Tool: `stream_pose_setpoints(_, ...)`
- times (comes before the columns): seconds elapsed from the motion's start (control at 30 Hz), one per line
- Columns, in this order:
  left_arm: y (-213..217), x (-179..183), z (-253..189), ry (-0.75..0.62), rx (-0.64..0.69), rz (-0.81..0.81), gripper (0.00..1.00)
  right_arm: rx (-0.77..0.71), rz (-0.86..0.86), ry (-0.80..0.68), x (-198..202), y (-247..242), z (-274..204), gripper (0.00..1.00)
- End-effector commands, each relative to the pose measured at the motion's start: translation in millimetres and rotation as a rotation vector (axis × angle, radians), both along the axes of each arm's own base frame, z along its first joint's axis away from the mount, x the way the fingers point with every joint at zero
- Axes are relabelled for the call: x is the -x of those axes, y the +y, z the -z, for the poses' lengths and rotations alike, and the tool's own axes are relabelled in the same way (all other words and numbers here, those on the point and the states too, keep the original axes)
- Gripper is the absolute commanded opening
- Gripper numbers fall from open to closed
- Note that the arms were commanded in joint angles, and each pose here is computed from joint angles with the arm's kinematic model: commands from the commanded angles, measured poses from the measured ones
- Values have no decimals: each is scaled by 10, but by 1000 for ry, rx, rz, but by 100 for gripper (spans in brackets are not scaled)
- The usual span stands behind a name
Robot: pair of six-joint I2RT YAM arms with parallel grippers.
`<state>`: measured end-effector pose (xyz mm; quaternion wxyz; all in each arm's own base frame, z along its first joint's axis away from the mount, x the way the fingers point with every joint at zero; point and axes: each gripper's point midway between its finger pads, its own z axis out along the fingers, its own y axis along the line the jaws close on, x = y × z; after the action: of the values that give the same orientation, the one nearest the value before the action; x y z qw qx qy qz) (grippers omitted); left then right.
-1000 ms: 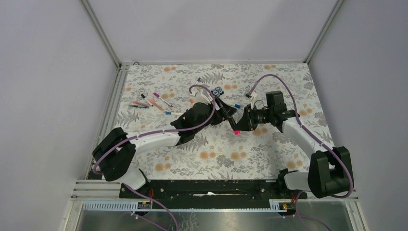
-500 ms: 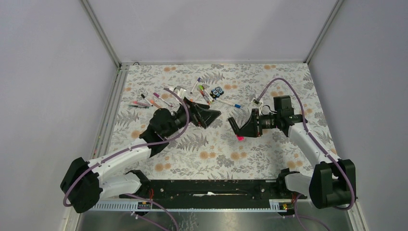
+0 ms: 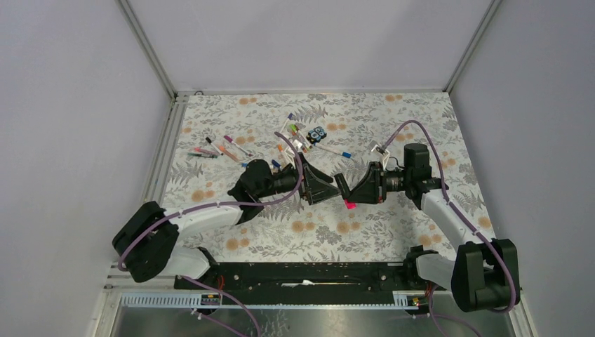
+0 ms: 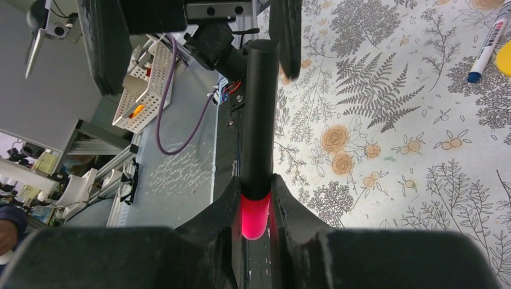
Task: Open the pen caps
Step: Open the pen cap from the pen.
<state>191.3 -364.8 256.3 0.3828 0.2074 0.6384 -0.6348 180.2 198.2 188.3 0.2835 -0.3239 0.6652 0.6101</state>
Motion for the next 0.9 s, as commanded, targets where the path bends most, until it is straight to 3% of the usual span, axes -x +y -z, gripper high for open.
stream_pose_setpoints(0.0,-107,145,-442,-79,138,98,99,-66,-44,-50,22,-2,-207,0)
stream_pose_setpoints(0.2,-228,175,-383,-43,156,121,96,-66,-45,-49,19,-2,-203,0)
stream_pose_setpoints(0.47,-377,184,-343,-7,170,163,69,-72,-49,-43,26,-3,-209,0)
stream_pose_setpoints(0.6,-402,171,-325,10,173,168,49,-72,-50,-46,30,-1,-210,0)
stream_pose_setpoints(0.83,-435,206,-311,37,201,208,0,-72,-50,-45,36,-3,-205,1)
stream_pose_setpoints(0.87,-431,203,-308,41,208,205,0,-72,-49,-46,36,-5,-204,1)
